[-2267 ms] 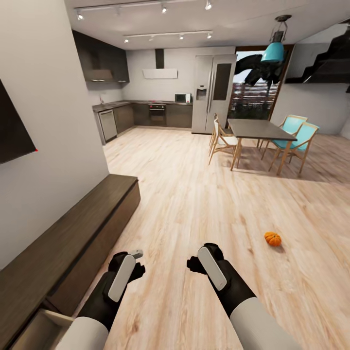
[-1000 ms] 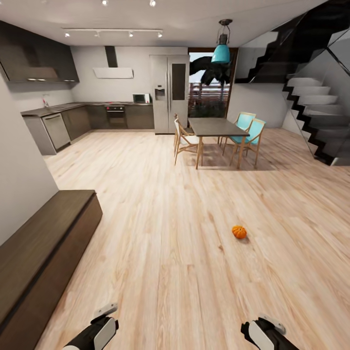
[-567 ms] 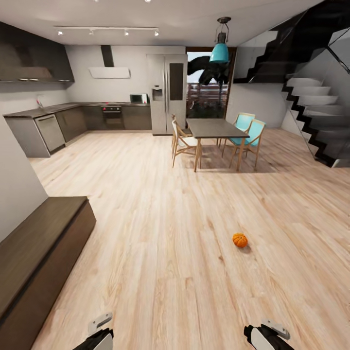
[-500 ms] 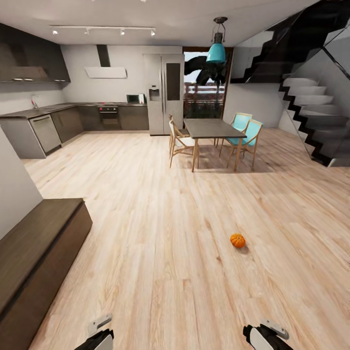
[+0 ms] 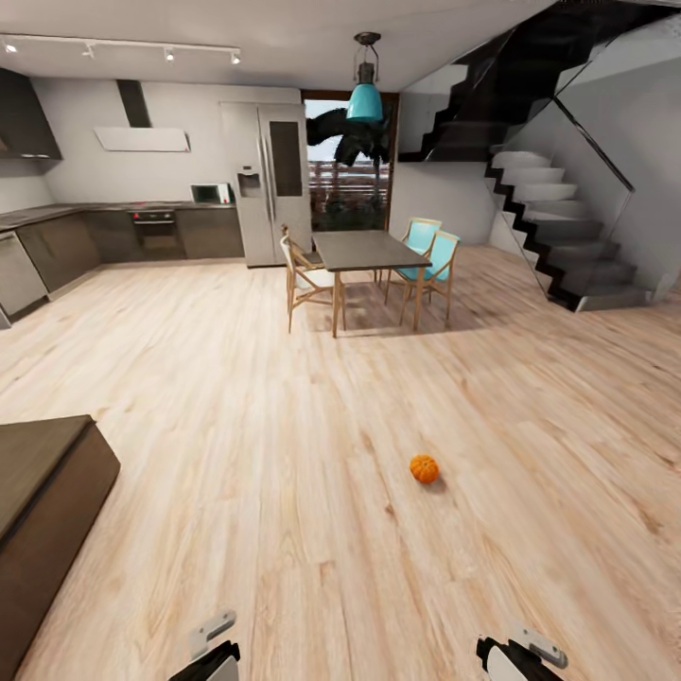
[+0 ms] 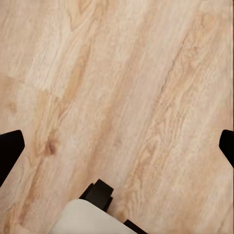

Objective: Place each of the two pumpkins and all three candles from the living room inside a cabinet in the living room (use any cabinet), then make sure every cabinet is closed, and position the cauldron so it is next to a table in the living room.

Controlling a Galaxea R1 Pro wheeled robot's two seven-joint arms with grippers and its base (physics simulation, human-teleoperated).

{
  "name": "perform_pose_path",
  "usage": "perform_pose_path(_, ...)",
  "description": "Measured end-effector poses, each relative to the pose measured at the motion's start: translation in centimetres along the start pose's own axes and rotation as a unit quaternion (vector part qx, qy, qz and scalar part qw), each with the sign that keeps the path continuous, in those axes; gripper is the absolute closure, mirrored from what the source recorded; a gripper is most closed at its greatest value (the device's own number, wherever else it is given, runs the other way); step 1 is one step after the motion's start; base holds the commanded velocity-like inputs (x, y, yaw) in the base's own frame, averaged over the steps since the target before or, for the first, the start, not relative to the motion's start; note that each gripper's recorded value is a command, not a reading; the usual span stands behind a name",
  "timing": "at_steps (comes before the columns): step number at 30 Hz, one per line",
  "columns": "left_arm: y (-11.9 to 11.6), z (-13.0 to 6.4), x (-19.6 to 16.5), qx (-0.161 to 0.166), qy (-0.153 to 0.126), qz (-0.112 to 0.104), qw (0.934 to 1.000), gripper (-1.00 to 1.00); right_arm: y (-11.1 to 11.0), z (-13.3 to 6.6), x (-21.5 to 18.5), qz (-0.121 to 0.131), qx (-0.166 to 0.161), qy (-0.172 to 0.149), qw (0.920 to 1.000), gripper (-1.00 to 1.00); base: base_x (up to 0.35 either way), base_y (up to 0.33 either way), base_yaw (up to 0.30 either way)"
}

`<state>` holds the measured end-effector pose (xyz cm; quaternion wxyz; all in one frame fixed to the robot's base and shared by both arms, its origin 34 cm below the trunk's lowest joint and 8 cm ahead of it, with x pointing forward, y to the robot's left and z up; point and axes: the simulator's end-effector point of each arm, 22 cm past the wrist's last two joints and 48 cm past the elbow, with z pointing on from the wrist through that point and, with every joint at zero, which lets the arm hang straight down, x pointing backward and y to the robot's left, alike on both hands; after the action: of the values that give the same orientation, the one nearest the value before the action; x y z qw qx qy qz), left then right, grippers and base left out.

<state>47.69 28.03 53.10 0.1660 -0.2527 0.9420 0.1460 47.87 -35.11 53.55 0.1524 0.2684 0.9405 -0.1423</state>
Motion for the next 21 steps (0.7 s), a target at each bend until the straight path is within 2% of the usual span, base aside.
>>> perform_pose_path(13, -0.15, -0.07, 0.17, 0.001, 0.001, 0.001, 1.0, -1.0, 0.0, 0.01, 0.03, 0.003, 0.0, 0.0, 1.0, -1.0, 0.132, -0.094, -0.273)
perform_pose_path(21, -0.2, -0.08, 0.16, 0.001, 0.001, 0.001, 1.0, -1.0, 0.08, -0.01, 0.1, 0.004, -0.001, 0.001, 1.0, -1.0, 0.233, -0.16, -0.273)
